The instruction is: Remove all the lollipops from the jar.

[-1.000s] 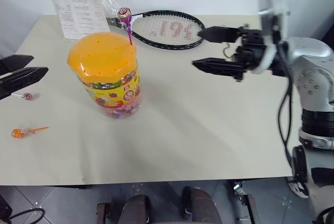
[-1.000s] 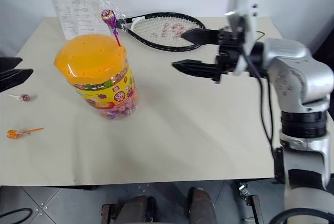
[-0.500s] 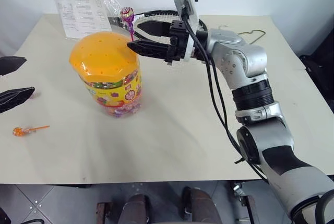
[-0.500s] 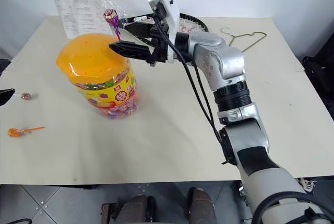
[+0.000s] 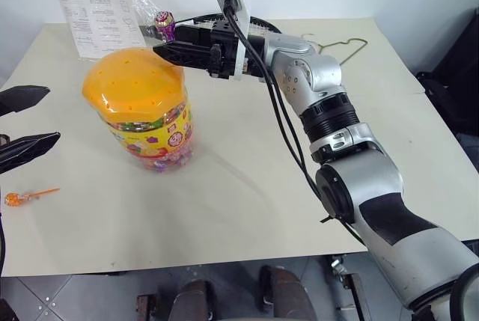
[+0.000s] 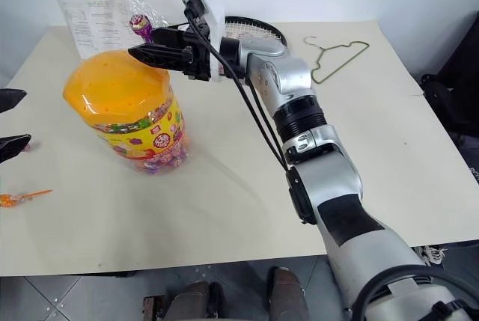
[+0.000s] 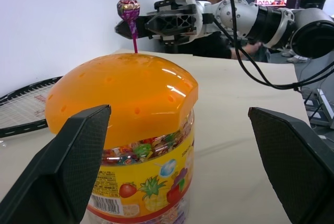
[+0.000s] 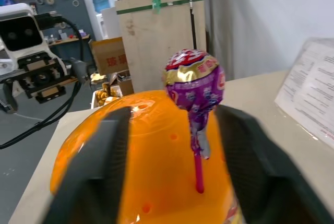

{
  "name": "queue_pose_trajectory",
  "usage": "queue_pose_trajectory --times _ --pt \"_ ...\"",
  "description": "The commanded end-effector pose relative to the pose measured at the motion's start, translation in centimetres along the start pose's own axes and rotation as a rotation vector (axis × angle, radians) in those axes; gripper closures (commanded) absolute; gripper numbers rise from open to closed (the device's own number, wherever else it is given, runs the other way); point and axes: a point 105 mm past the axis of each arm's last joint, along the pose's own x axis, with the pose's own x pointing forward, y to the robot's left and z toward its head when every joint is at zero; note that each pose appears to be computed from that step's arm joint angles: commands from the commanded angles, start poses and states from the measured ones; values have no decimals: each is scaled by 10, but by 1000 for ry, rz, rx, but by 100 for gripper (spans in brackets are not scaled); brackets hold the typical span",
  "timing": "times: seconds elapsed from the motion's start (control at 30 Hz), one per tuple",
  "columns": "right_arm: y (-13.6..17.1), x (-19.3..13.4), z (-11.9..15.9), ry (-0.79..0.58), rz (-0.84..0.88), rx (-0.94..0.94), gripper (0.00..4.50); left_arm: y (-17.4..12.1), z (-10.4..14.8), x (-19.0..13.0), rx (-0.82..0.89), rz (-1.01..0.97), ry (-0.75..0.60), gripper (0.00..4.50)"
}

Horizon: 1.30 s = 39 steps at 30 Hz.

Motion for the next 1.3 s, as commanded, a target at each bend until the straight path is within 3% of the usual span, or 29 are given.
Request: queue_pose_trajectory --times 0.03,0.13,0.17,0.53,0.73,0.9,1.0,1.13,1.3 --pt "8 7 22 -34 42 -61 337 -6 12 2 56 -21 -27 0" --pt "12 8 32 -56 59 -84 440 -7 13 2 61 -21 -35 0" --pt "14 9 37 -63 65 -97 446 -7 13 2 61 -23 -37 0" --pt "9 -7 93 -128 -43 -260 446 -12 16 5 61 -88 -33 0" --pt "-9 -49 92 14 -202 -287 446 -19 18 8 58 -123 -9 0" --pt "-12 -116 64 236 -343 -200 446 -32 19 4 33 -135 42 0" --pt "-17 -170 20 412 -530 -55 446 -42 21 -10 15 -104 106 0" --pt "-22 -238 -59 677 -763 66 446 -47 18 -18 -10 -70 124 0" --pt "-26 -284 -119 806 -920 203 446 -48 13 -15 -30 -70 114 0"
